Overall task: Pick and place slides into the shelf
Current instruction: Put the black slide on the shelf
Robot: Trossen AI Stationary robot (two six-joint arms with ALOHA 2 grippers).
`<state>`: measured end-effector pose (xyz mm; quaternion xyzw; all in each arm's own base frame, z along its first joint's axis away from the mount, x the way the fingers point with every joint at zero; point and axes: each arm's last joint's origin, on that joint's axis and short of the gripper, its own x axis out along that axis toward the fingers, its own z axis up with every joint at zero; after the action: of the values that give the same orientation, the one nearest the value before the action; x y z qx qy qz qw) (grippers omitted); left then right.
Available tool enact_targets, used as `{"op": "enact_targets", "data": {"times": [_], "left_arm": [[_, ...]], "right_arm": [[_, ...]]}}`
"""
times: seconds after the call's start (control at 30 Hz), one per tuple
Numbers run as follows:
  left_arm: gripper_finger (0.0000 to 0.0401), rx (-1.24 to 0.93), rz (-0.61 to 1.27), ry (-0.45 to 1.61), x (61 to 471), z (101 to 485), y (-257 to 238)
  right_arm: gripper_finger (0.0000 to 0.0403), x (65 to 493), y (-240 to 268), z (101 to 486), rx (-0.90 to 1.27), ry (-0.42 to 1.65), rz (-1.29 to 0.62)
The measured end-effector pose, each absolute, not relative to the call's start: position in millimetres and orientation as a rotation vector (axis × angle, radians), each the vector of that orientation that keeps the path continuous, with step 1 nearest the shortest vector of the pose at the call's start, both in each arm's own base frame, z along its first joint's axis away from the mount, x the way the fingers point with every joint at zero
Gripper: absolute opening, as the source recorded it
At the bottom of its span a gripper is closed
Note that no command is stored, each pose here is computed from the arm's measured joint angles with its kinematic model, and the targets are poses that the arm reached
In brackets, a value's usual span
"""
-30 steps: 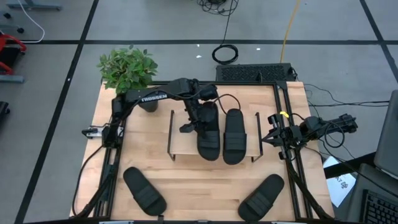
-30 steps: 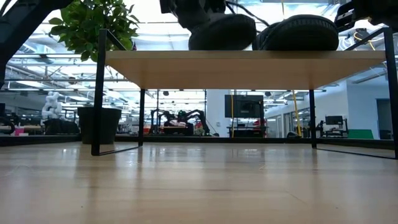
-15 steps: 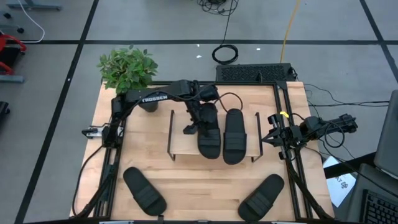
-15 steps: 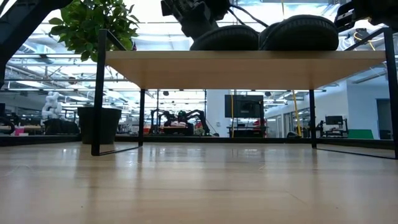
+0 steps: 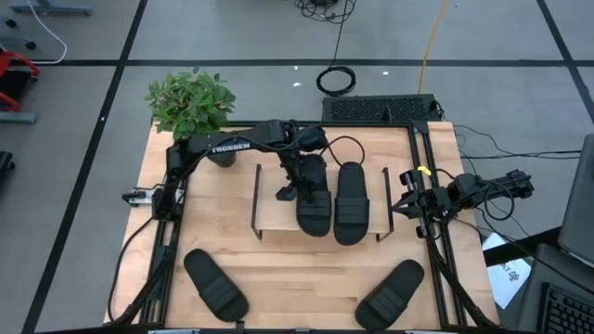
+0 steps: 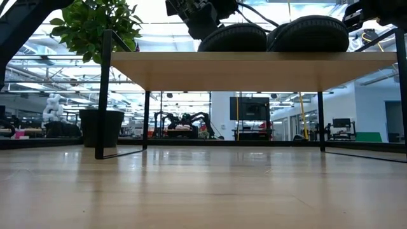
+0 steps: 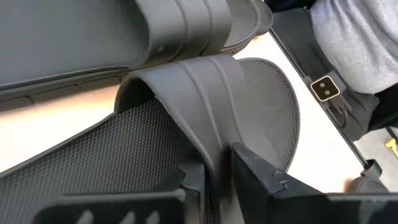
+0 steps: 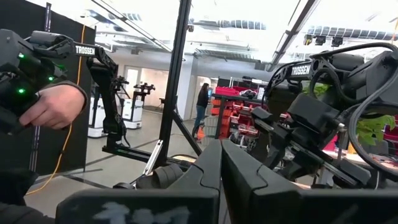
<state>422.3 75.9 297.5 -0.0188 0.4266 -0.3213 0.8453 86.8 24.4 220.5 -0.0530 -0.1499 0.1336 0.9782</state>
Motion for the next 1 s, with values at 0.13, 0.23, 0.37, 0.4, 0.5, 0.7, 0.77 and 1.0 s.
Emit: {"op": "enact_targets", "data": {"times": [0.13, 0.23, 0.37, 0.4, 0.5, 0.7, 0.77, 1.0], "left_arm": [[0.0084, -0.060, -0.667, 0.906, 422.5, 297.5, 75.8], [0.0098, -0.078, -0.657, 0.912, 422.7, 297.6, 75.8], [0.0119, -0.089, -0.654, 0.916, 423.0, 297.4, 74.9], [0.0124, -0.088, -0.655, 0.915, 423.2, 297.5, 74.2], [0.0134, -0.084, -0.660, 0.913, 423.9, 297.5, 71.8], [0.0116, -0.088, -0.667, 0.911, 424.3, 297.0, 71.0], [0.0094, -0.092, -0.669, 0.910, 424.2, 297.1, 70.8], [0.0009, -0.129, -0.700, 0.895, 424.1, 297.9, 69.3]], "right_arm": [[0.0000, 86.8, 24.4, 220.5, -0.106, -0.302, 0.269], [0.0000, 86.8, 24.4, 220.5, -0.106, -0.302, 0.269], [0.0000, 86.8, 24.4, 220.5, -0.106, -0.302, 0.269], [0.0000, 86.8, 24.4, 220.5, -0.106, -0.302, 0.269], [0.0000, 86.8, 24.4, 220.5, -0.106, -0.302, 0.269], [0.0000, 86.8, 24.4, 220.5, -0.106, -0.302, 0.269], [0.0000, 86.8, 24.4, 220.5, -0.106, -0.302, 0.269], [0.0000, 86.8, 24.4, 220.5, -0.106, -0.303, 0.269]]}}
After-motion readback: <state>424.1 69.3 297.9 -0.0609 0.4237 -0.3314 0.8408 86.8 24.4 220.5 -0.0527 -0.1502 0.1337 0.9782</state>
